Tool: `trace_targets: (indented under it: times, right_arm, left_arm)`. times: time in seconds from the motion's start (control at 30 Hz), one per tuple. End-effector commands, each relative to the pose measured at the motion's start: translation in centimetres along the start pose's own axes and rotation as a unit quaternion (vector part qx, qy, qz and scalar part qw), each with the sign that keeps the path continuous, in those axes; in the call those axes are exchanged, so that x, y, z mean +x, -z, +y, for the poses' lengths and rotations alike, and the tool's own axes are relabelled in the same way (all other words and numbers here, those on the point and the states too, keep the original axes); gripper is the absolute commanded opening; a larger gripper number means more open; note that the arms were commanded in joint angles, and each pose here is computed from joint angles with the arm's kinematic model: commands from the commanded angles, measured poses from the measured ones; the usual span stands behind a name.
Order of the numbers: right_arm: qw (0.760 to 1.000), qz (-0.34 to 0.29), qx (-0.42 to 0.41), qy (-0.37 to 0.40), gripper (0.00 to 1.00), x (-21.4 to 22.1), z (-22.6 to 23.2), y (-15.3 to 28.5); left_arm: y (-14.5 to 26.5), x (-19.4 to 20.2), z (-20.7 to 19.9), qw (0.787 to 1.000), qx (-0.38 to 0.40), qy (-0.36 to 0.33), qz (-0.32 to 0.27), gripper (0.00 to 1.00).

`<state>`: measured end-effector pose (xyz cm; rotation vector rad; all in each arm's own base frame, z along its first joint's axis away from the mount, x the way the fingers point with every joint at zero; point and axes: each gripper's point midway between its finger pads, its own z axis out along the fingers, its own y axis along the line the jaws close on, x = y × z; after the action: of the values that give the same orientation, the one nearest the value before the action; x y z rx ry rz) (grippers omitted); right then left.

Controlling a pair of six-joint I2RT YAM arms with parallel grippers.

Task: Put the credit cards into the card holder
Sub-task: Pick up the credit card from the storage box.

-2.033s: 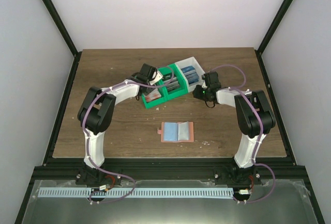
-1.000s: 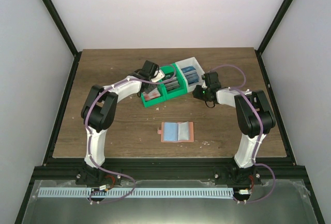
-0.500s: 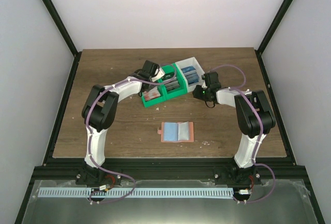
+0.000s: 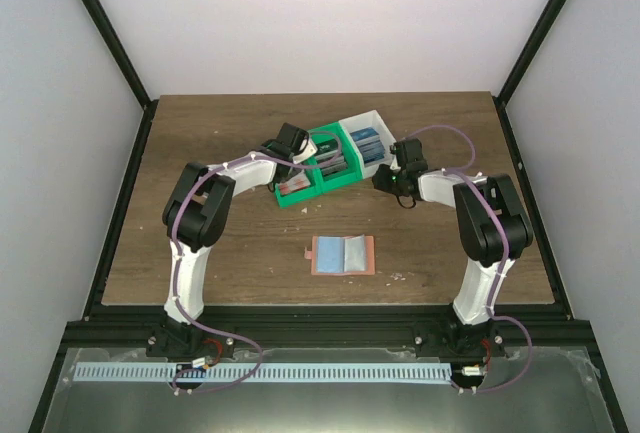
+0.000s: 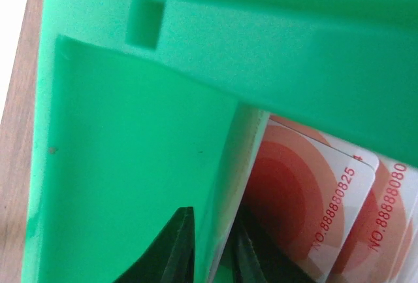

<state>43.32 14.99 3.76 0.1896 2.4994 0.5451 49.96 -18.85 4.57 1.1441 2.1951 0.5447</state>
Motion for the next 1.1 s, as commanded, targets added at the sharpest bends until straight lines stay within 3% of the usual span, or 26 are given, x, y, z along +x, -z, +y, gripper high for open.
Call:
trace_targets:
  times: [0.0,0.17,0.37,0.6,0.73,0.9,1.07]
  right_arm:
    - [1.000,-0.019,-0.011,0.008,0.33,-1.2,0.6,0.3]
    - [1.000,-0.021,-0.014,0.008,0.33,-1.4,0.8,0.5]
    - [0.999,-0.035,-0.024,0.011,0.34,-2.3,1.7,2.2]
    - [0.994,-0.072,-0.075,0.020,0.40,-4.3,4.8,6.9]
    - [0.986,-0.090,-0.137,0.041,0.49,-4.8,7.7,10.7]
    - [0.964,-0.104,-0.233,0.074,0.63,-3.8,11.2,15.7]
    - [0.923,-0.123,-0.348,0.105,0.72,-1.8,14.6,22.2]
  left_arm:
    - [-0.6,0.1,-0.3,1.000,0.000,-0.006,0.003,0.14]
    - [0.2,-0.5,0.7,1.000,-0.005,-0.010,0.001,0.00]
    - [3.8,-1.6,2.3,1.000,-0.009,-0.010,-0.010,0.00]
    - [9.2,-2.6,3.2,0.999,0.030,0.025,-0.029,0.00]
    - [13.8,-4.4,4.0,0.992,0.063,0.065,-0.090,0.00]
    - [22.7,-8.7,4.7,0.954,0.122,0.139,-0.235,0.00]
    - [31.4,-11.7,4.6,0.875,0.222,0.227,-0.366,0.00]
